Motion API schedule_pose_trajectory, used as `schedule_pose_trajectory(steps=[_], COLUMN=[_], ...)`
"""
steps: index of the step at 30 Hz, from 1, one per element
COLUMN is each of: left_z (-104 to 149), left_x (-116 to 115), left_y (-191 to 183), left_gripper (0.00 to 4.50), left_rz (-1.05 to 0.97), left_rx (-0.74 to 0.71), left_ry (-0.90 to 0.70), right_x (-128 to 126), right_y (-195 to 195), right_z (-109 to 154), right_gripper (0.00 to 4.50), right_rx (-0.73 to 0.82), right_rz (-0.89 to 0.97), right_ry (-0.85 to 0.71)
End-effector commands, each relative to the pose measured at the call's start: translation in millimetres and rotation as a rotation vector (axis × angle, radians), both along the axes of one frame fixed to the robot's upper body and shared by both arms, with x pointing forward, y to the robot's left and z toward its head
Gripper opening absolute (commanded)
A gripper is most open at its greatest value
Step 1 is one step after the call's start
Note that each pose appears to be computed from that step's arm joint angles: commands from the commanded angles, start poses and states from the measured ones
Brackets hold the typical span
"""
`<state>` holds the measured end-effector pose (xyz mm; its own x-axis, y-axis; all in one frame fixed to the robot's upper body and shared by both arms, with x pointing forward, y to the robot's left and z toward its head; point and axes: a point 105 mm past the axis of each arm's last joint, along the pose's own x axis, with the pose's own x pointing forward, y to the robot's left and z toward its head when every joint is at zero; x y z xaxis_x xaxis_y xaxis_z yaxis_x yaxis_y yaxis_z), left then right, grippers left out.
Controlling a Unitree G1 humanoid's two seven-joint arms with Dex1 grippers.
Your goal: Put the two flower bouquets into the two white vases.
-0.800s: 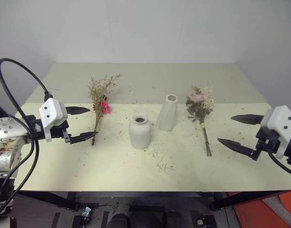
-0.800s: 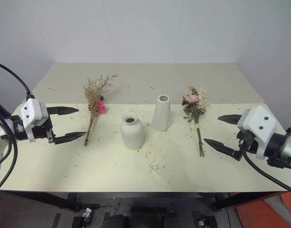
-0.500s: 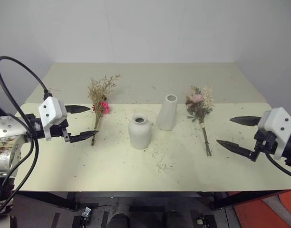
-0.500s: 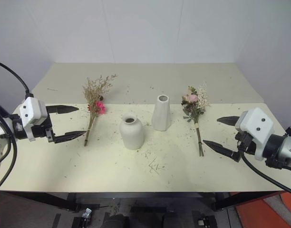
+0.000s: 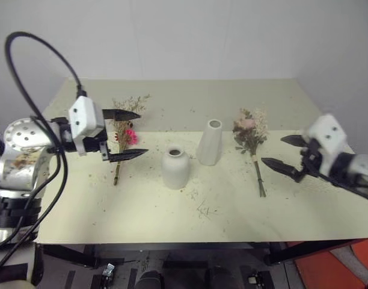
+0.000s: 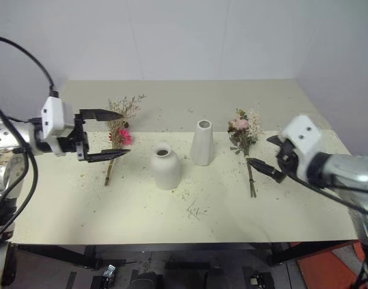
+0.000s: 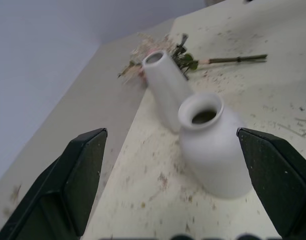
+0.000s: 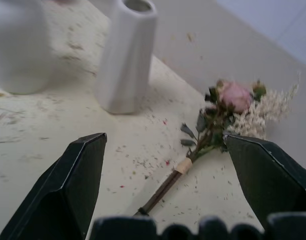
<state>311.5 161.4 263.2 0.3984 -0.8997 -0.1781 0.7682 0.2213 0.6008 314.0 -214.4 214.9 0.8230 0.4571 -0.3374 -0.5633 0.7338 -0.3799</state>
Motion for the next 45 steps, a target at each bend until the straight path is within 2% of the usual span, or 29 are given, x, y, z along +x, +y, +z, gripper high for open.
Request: schedule_pose_trajectory(steps=[1, 5, 9, 15, 18, 28, 29, 31, 34, 36, 39, 43, 45], left_z=[6, 5, -2, -13, -16, -23, -23, -23, -23, -23, -20, -13, -12], left_x=[1, 3, 6, 3, 0, -1, -1, -1, 1, 2, 3, 3, 3], left_y=[-17, -30, -31, -21, -16, -12, -12, -12, -10, -8, -7, -8, -7], left_gripper=[4.50, 4.50, 4.50, 4.50, 4.50, 4.50, 4.50, 4.50, 4.50, 4.50, 4.50, 4.50, 4.50], left_rz=[-0.061, -0.109, -0.104, -0.061, -0.045, -0.001, -0.001, 0.003, 0.009, 0.016, 0.019, 0.009, 0.009], left_rx=[0.033, 0.038, 0.070, 0.073, 0.078, 0.076, 0.075, 0.072, 0.076, 0.084, 0.073, 0.046, 0.046], left_ry=[-0.054, -0.061, -0.059, -0.040, -0.035, -0.027, -0.026, -0.025, -0.026, -0.029, -0.036, -0.044, -0.043], right_x=[32, 60, 82, 94, 99, 110, 111, 114, 126, 131, 116, 83, 57], right_y=[-10, -4, -6, -7, -10, -8, -10, -13, -21, -19, -8, 13, 34], right_z=[-18, -33, -46, -59, -60, -62, -61, -56, -25, 24, 94, 140, 157], right_gripper=[4.45, 4.45, 4.45, 4.45, 3.86, 0.46, 0.24, 0.24, 0.24, 0.24, 0.24, 0.24, 0.24], right_rx=[0.037, 0.098, 0.064, 0.034, 0.029, 0.015, 0.005, -0.002, -0.025, -0.070, 0.053, 0.297, 0.532], right_rz=[-0.211, -0.317, -0.407, -0.435, -0.451, -0.452, -0.464, -0.490, -0.556, -0.544, -0.543, -0.424, -0.214], right_ry=[0.150, 0.258, 0.286, 0.331, 0.332, 0.327, 0.318, 0.278, 0.046, -0.283, -0.732, -0.954, -1.001])
